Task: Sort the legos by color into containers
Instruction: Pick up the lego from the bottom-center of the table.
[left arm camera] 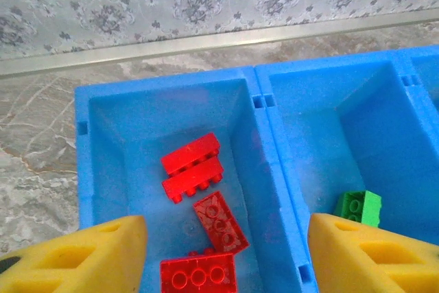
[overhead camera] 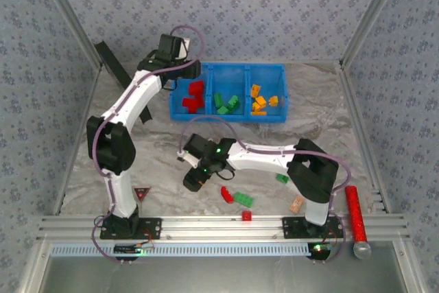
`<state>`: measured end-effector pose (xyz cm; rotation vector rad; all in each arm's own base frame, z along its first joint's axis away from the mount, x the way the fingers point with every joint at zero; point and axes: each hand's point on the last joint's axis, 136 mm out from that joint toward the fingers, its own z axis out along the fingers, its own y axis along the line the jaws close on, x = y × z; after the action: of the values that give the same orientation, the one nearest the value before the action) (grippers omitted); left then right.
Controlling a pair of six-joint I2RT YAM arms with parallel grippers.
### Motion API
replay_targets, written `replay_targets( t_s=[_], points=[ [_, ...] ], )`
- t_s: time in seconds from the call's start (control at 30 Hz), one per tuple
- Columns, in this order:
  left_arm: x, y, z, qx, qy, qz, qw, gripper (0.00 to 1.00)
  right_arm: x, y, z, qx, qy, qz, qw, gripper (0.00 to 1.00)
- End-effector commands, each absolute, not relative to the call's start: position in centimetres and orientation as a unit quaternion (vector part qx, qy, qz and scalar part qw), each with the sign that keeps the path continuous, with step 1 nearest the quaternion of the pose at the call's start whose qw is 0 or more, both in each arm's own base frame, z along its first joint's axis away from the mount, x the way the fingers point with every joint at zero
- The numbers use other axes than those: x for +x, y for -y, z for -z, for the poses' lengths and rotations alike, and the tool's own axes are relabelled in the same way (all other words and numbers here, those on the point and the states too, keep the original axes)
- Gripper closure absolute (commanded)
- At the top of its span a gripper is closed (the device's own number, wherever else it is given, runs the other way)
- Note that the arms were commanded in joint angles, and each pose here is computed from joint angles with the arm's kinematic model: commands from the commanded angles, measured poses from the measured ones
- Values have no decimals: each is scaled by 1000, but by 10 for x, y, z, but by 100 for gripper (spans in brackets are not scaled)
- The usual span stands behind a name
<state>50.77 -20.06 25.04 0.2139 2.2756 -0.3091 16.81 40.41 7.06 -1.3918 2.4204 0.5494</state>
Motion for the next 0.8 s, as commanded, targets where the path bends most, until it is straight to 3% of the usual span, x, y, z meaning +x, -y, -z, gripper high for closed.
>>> replay_targets(
  t_s=[0.0, 0.23, 0.43, 0.57, 0.67, 0.77],
  points=[
    [488, 185, -282, 90, -897, 110, 420, 36, 168, -404, -60, -498, -841, -162, 138, 18],
    [435, 157, -290, 80, -900, 78, 422, 33, 177, -394, -42, -509, -843, -108, 133, 19],
    [388, 129, -281, 66, -908, 54, 411, 30, 180, -395, -30, -511, -846, -88, 125, 33],
    [359, 123, -283, 84, -900, 67, 423, 20, 186, -391, -29, -507, -849, -69, 133, 47],
    [338, 120, -297, 89, -883, 85, 453, 3, 184, -383, -34, -505, -853, -61, 117, 54],
    [317, 115, -318, 91, -856, 106, 498, 1, 190, -378, -56, -496, -856, -68, 131, 61]
  ],
)
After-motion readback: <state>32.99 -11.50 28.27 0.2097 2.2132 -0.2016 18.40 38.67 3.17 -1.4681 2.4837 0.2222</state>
